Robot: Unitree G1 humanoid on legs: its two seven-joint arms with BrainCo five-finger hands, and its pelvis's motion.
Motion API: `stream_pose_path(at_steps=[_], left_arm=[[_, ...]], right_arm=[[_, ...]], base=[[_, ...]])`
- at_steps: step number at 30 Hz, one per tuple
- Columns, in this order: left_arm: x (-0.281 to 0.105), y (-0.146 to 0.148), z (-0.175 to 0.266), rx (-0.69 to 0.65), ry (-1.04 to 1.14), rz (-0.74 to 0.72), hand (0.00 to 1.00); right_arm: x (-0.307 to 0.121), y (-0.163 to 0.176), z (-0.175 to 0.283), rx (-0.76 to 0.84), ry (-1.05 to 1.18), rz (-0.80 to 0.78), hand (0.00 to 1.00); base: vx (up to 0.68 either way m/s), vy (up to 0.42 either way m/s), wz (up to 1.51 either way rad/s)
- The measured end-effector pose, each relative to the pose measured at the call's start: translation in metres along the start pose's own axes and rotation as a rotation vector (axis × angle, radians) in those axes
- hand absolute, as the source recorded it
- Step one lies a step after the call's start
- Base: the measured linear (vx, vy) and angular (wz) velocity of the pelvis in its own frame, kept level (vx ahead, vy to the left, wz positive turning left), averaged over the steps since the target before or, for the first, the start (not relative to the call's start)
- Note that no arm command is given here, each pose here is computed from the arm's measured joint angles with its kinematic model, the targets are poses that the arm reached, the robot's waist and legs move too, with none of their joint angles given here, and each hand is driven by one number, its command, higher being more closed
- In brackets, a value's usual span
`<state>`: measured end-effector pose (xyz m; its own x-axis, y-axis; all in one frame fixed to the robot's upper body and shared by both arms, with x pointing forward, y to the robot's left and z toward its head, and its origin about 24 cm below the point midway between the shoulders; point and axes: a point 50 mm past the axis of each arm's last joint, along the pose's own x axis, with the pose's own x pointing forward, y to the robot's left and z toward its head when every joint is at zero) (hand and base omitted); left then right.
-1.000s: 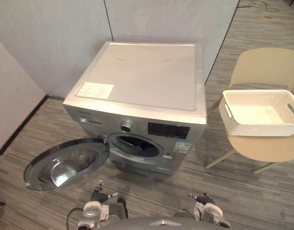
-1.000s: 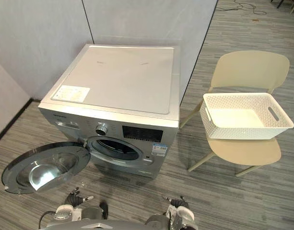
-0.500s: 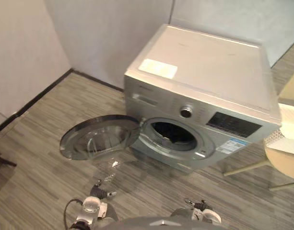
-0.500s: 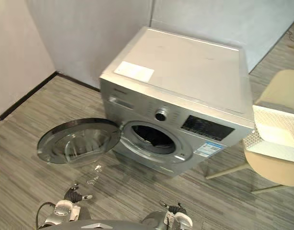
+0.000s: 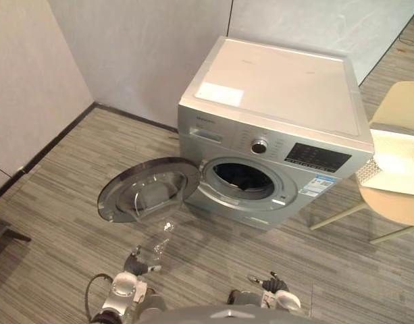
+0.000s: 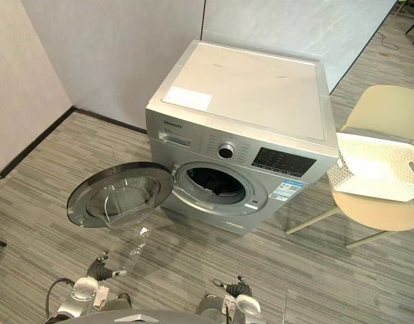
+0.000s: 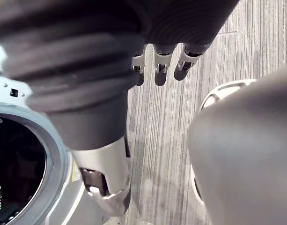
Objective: Pick up the laundry basket with both hands and put the clothes into the washing machine.
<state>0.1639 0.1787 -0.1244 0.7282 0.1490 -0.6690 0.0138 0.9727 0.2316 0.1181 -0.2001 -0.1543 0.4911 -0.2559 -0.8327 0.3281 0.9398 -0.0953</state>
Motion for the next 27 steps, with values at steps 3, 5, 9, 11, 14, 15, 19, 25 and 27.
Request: stream_pose_path(at_steps=[3,5,9,11,14,15,19,25,27], left_arm=[[-0.009,-0.008,0.019,-0.114,-0.122,0.000,0.00],[-0.015,-0.004,0.021,-0.171,-0.154,0.019,0.00],[-0.022,0.020,0.024,-0.257,-0.200,0.104,0.00],[-0.023,0.036,0.030,-0.283,-0.234,0.163,0.00],[-0.022,0.068,0.035,-0.363,-0.269,0.295,0.00],[-0.021,0.081,0.042,-0.365,-0.292,0.340,0.00],[-0.011,0.131,0.099,-0.357,-0.452,0.486,0.00],[-0.021,0.237,0.221,-0.337,-0.664,0.724,0.00],[-0.032,0.256,0.252,-0.377,-0.714,0.746,0.00]], right_arm=[[-0.001,-0.009,-0.006,-0.055,0.011,-0.013,0.00],[-0.002,-0.010,-0.008,-0.082,0.013,-0.014,0.00],[-0.004,-0.014,-0.011,-0.075,0.012,-0.024,0.00],[-0.004,-0.014,-0.011,-0.075,0.007,-0.023,0.00],[-0.004,-0.012,-0.010,-0.079,0.003,-0.016,0.00],[-0.004,-0.012,-0.010,-0.082,0.002,-0.014,0.00],[-0.004,-0.011,-0.006,-0.084,-0.014,0.016,0.00],[0.000,0.000,0.016,-0.100,-0.086,0.057,0.00],[-0.002,0.004,0.010,-0.131,-0.072,0.079,0.00]], base=[[-0.03,-0.050,0.19],[-0.01,0.015,0.03],[-0.01,0.063,0.17],[0.00,0.047,0.09],[0.02,0.025,-0.18],[0.02,0.008,-0.34],[0.01,0.001,-0.53],[-0.13,0.011,-0.69],[-0.17,-0.023,-0.45]])
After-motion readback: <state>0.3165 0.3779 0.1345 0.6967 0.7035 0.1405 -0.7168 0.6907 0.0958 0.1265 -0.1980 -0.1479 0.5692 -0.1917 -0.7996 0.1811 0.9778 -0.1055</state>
